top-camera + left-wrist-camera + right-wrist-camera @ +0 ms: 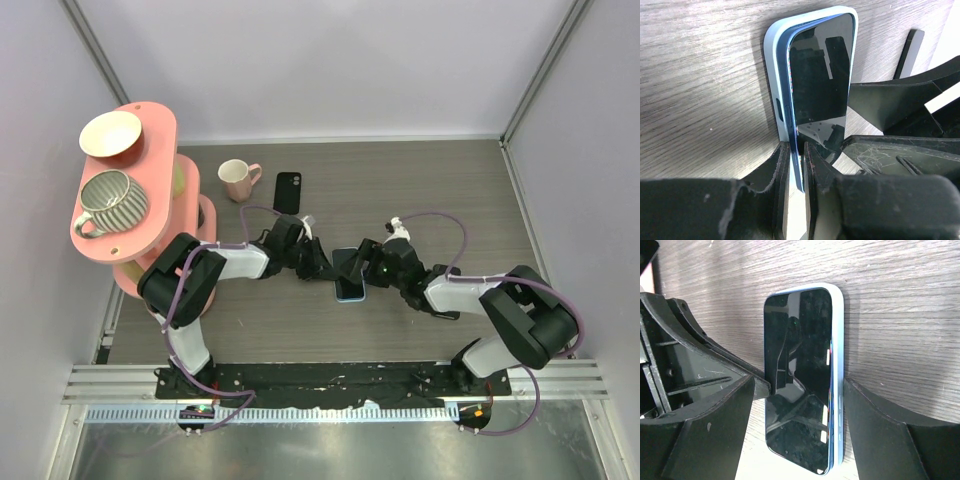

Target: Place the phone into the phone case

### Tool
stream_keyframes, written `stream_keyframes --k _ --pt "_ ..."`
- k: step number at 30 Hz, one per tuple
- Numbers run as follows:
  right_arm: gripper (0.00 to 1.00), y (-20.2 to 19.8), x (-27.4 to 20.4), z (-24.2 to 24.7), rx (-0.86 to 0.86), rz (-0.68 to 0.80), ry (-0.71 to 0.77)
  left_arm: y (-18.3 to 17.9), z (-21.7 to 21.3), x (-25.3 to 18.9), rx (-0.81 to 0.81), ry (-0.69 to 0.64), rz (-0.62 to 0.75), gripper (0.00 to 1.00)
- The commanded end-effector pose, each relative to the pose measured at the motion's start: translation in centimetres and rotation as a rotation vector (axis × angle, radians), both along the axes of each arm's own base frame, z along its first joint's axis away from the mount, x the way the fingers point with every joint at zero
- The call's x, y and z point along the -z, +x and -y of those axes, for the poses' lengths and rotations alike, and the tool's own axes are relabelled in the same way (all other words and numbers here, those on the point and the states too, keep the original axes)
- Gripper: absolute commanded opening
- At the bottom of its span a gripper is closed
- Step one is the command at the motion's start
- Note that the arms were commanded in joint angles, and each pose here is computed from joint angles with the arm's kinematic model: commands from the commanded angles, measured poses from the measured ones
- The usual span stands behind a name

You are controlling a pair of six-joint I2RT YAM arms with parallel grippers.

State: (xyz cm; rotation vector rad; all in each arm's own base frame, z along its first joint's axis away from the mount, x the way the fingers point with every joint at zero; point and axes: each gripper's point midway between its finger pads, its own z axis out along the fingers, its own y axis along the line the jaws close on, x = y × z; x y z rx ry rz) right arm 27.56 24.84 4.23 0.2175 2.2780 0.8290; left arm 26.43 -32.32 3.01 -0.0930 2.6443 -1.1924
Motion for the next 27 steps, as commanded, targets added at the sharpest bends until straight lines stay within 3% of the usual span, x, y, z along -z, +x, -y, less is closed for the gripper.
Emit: stream_keyframes --k 1,10,18,27 --pt "0.76 -3.2 -4.6 -5.5 -0.229 -0.011 0.299 -2.1 -0.1 2.3 0.034 0.032 -0.059 0.18" --pt "0.76 -4.1 -5.5 -5.1 -0.254 -0.012 0.409 -2.2 0.0 2.3 0.037 0.017 -0.059 0.17" --pt "0.75 -4.2 -4.7 -4.5 -0.247 -0.035 0.412 -2.3 0.1 2.1 0.043 0.009 -0.054 0.17" --pt "0.57 -3.8 -2.8 -3.3 -0.202 -0.064 0.330 -2.2 0.0 2.2 0.042 0.008 -0.057 0.17"
